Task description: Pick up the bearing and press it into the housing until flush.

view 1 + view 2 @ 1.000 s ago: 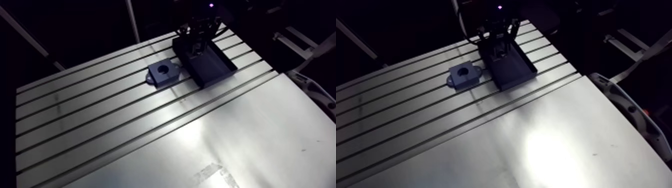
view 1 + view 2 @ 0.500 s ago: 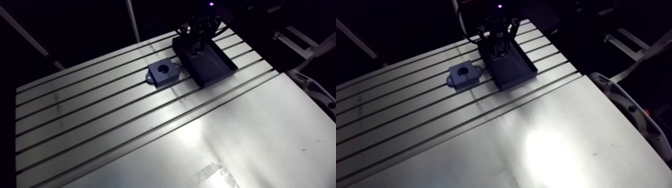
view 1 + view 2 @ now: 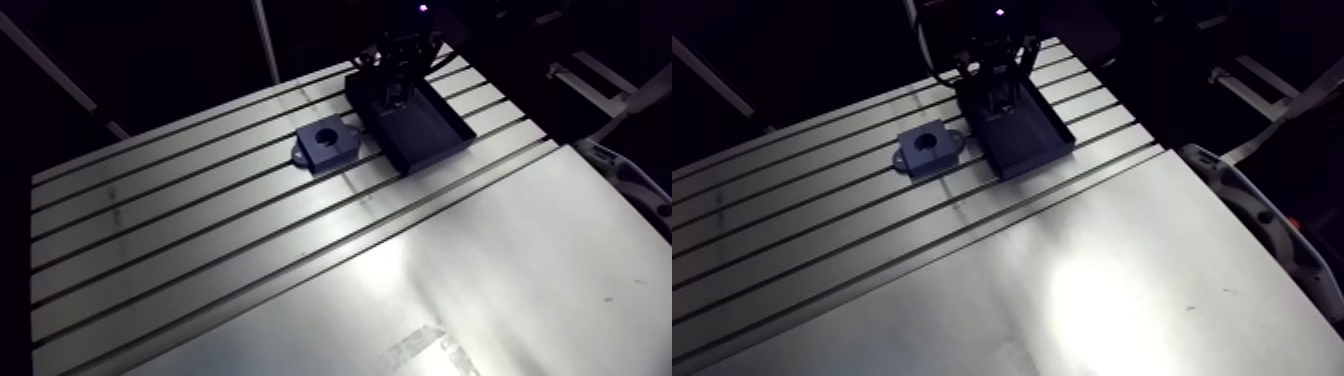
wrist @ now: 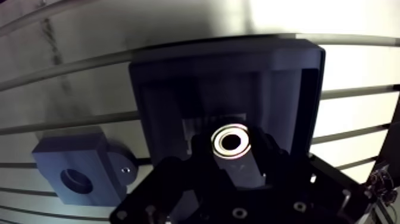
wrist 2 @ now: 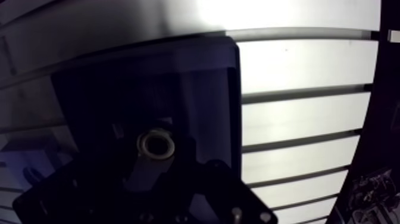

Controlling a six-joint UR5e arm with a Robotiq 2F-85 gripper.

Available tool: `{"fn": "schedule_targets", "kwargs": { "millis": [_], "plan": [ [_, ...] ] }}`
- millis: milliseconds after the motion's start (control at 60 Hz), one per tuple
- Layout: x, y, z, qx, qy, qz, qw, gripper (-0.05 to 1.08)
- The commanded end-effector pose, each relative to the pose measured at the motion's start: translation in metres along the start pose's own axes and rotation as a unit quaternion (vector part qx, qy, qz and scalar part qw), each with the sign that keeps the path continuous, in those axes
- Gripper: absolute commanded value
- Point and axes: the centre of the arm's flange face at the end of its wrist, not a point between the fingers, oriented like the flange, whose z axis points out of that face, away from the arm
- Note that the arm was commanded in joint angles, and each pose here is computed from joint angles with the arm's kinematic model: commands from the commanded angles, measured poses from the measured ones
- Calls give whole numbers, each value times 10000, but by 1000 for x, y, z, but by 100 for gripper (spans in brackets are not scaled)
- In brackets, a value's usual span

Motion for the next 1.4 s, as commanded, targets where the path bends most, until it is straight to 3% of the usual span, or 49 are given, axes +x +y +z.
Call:
{"fn": "schedule_targets", "kwargs": {
  "millis": [17, 233, 900, 1000, 1133, 1400],
  "plan": [
    [0, 1, -1, -2, 6, 0, 10000, 57],
    [0, 0, -2, -2, 22, -13, 10000, 57],
    [-7, -6, -58, -128, 354, 22, 9993, 60],
    [-11, -20, -70, -137, 327, -17, 9994, 61],
    [-15, -61, -78, -179, 274, -196, 9993, 62],
    [-28, -91, -81, -192, 241, -292, 9991, 63]
  ]
}}
